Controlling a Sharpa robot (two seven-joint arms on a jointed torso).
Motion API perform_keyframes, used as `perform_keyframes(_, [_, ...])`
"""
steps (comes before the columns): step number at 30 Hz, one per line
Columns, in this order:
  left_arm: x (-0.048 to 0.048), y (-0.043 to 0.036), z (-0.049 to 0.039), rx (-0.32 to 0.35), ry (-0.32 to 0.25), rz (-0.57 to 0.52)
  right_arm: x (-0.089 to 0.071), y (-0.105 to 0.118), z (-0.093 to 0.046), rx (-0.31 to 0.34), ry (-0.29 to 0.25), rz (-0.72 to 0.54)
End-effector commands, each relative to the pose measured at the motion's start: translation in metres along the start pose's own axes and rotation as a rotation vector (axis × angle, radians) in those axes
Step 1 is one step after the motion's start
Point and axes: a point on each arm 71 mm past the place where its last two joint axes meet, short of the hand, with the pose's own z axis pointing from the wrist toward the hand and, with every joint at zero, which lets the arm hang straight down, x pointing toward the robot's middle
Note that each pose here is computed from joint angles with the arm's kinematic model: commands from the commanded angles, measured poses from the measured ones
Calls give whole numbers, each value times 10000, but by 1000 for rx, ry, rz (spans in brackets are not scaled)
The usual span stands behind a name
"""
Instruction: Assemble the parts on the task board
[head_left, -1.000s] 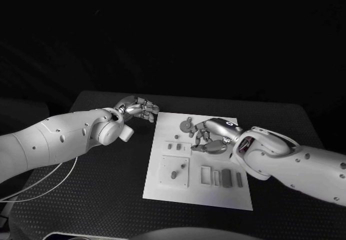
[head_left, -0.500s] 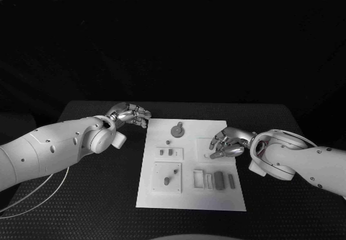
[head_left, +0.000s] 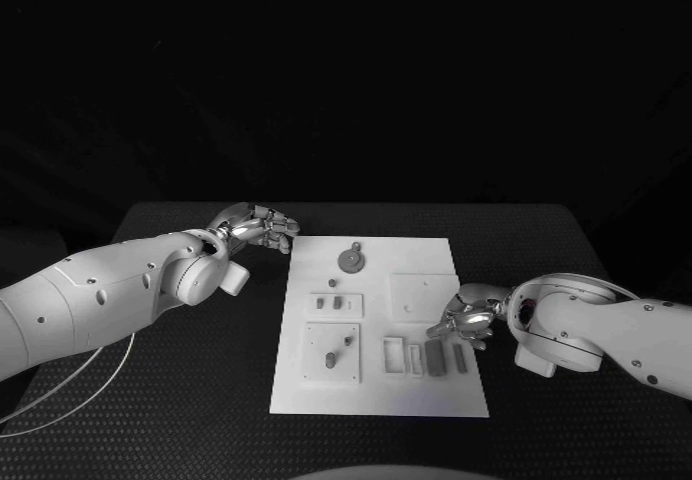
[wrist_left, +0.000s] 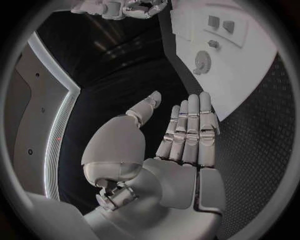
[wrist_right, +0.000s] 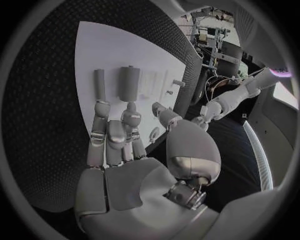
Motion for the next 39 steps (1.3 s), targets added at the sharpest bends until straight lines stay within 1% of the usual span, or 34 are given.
perform_keyframes(1, [18,-19,0,14,11,-10,20,-65,-2,68,32,-44])
perform_keyframes(4, [16,-18,-2,13,11,-10,41,-67,-5,71,55,-68])
perform_keyframes(10, [15,-17,-10,12,14,-11,57,-93,-6,81,57,-113])
perform_keyframes(12, [20,-18,-10,12,16,-12,72,-95,-6,82,67,-119])
perform_keyframes(17, [25,-19,-12,11,19,-13,157,-71,5,76,91,-129])
perform_keyframes(22, [30,-20,-10,11,22,-13,197,-60,40,75,88,-148])
perform_keyframes(31, [32,-20,-15,10,25,-14,328,-27,138,72,112,-153])
perform_keyframes(39, [30,-20,-18,10,26,-14,391,14,211,68,115,-158])
